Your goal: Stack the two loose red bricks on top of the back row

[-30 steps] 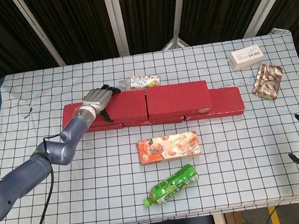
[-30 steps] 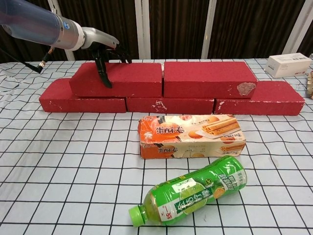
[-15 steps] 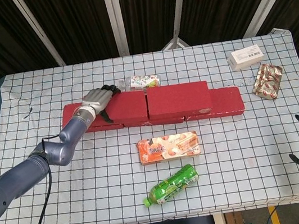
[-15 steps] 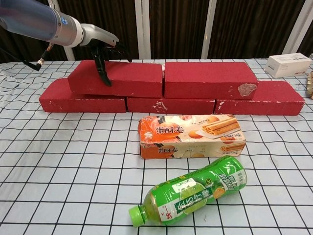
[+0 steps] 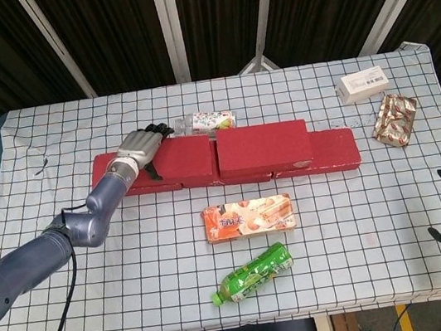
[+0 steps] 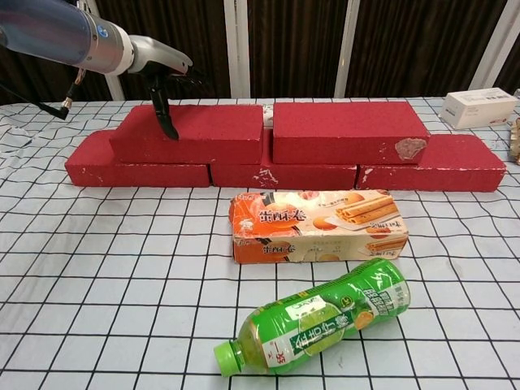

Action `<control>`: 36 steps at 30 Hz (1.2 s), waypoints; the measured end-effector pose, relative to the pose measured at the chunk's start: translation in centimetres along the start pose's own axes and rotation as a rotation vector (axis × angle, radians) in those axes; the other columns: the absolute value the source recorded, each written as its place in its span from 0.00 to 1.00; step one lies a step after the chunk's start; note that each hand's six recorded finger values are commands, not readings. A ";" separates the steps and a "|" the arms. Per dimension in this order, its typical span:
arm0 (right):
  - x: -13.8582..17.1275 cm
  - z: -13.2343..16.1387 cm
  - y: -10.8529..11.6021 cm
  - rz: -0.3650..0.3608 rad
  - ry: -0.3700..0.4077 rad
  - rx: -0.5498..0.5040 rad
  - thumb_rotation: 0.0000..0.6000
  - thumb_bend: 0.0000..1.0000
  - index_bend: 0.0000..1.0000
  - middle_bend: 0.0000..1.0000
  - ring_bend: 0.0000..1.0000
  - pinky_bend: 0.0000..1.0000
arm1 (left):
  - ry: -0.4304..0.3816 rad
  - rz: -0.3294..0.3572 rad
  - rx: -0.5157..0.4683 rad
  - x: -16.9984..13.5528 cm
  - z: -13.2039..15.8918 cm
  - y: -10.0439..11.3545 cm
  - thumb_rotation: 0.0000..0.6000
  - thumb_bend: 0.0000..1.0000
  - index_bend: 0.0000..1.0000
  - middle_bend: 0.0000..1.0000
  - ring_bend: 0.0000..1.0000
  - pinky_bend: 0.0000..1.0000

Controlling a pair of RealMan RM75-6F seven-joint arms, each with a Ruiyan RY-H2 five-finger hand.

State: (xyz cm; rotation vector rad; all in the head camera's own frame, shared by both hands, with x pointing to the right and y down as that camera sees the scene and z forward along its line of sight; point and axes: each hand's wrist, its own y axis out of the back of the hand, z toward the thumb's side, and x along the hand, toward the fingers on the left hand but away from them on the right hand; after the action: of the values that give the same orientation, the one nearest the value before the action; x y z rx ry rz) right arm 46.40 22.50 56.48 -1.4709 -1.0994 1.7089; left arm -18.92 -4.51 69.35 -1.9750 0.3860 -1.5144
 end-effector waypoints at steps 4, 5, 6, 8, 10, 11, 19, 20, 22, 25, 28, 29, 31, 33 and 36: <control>0.0 0.0 -0.2 0.005 0.002 0.005 1.00 0.22 0.00 0.00 0.00 0.00 | -0.011 -0.002 -0.022 -0.4 0.4 0.2 1.00 0.00 0.06 0.00 0.00 0.13; 0.0 0.0 -0.2 0.006 0.002 0.005 1.00 0.22 0.00 0.00 0.00 0.00 | -0.014 0.001 -0.031 -0.6 0.4 0.5 1.00 0.00 0.06 0.00 0.00 0.13; 0.0 0.0 -0.2 0.007 0.003 0.005 1.00 0.22 0.00 0.00 0.00 0.00 | -0.017 0.011 -0.044 -1.0 0.4 0.9 1.00 0.00 0.05 0.00 0.00 0.12; 0.1 0.0 -0.2 0.007 0.003 0.005 1.00 0.22 0.00 0.00 0.00 0.00 | -0.023 0.031 -0.067 -1.8 0.1 1.6 1.00 0.00 0.04 0.00 0.00 0.10; 0.1 0.0 -0.1 0.006 0.003 0.004 1.00 0.22 0.00 0.00 0.00 0.00 | -0.029 0.062 -0.100 -3.0 -0.5 2.3 1.00 0.00 0.03 0.01 0.00 0.08; 0.1 0.0 -0.1 0.006 0.004 0.002 1.00 0.22 0.00 0.00 0.00 0.00 | -0.030 0.078 -0.116 -3.7 -0.9 2.6 1.00 0.00 0.03 0.03 0.00 0.08; 0.2 0.1 -0.2 0.015 0.010 -0.006 1.00 0.22 0.00 0.00 0.00 0.00 | 0.027 0.270 -0.192 -10.1 -8.7 1.6 1.00 0.00 0.20 0.20 0.00 0.07; 0.2 0.1 -0.2 0.016 0.010 -0.008 1.00 0.22 0.00 0.00 0.00 0.00 | 0.040 0.273 -0.191 -10.8 -9.8 0.8 1.00 0.00 0.21 0.21 0.00 0.07; 0.1 0.2 -0.3 0.019 0.014 -0.011 1.00 0.22 0.00 0.00 0.00 0.00 | 0.070 0.261 -0.191 -12.2 -12.2 -1.2 1.00 0.00 0.27 0.22 0.00 0.07; 0.1 0.5 -0.4 0.023 0.022 -0.014 1.00 0.22 0.00 0.00 0.00 0.00 | 0.102 0.243 -0.199 -12.9 -14.3 -2.6 1.00 0.00 0.41 0.24 0.00 0.07; 0.1 0.7 -0.5 0.027 0.029 -0.016 1.00 0.22 0.00 0.00 0.00 0.00 | 0.120 0.225 -0.210 -12.8 -15.5 -3.3 1.00 0.00 0.38 0.28 0.01 0.07; 0.1 0.7 -0.5 0.028 0.029 -0.017 1.00 0.22 0.00 0.00 0.00 0.00 | 0.124 0.220 -0.208 -12.7 -15.8 -3.5 1.00 0.00 0.36 0.29 0.01 0.07; 0.1 0.7 -0.6 0.029 0.029 -0.017 1.00 0.22 0.00 0.00 0.00 0.00 | 0.129 0.212 -0.199 -12.3 -16.1 -3.9 1.00 0.00 0.34 0.29 0.01 0.07; 0.1 0.8 -0.6 0.031 0.030 -0.018 1.00 0.22 0.00 0.00 0.00 0.00 | 0.129 0.204 -0.194 -11.9 -16.1 -4.3 1.00 0.00 0.33 0.30 0.01 0.07; 0.1 0.8 -0.6 0.033 0.031 -0.020 1.00 0.22 0.00 0.00 0.00 0.00 | 0.129 0.191 -0.171 -11.3 -15.8 -4.8 1.00 0.00 0.31 0.29 0.01 0.07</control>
State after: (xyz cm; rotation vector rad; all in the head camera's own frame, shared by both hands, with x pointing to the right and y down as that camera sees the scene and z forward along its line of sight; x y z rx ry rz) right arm 45.57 22.71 57.05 -1.5305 -1.0846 1.6966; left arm -37.89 0.97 66.21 -1.9106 0.7595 -1.5317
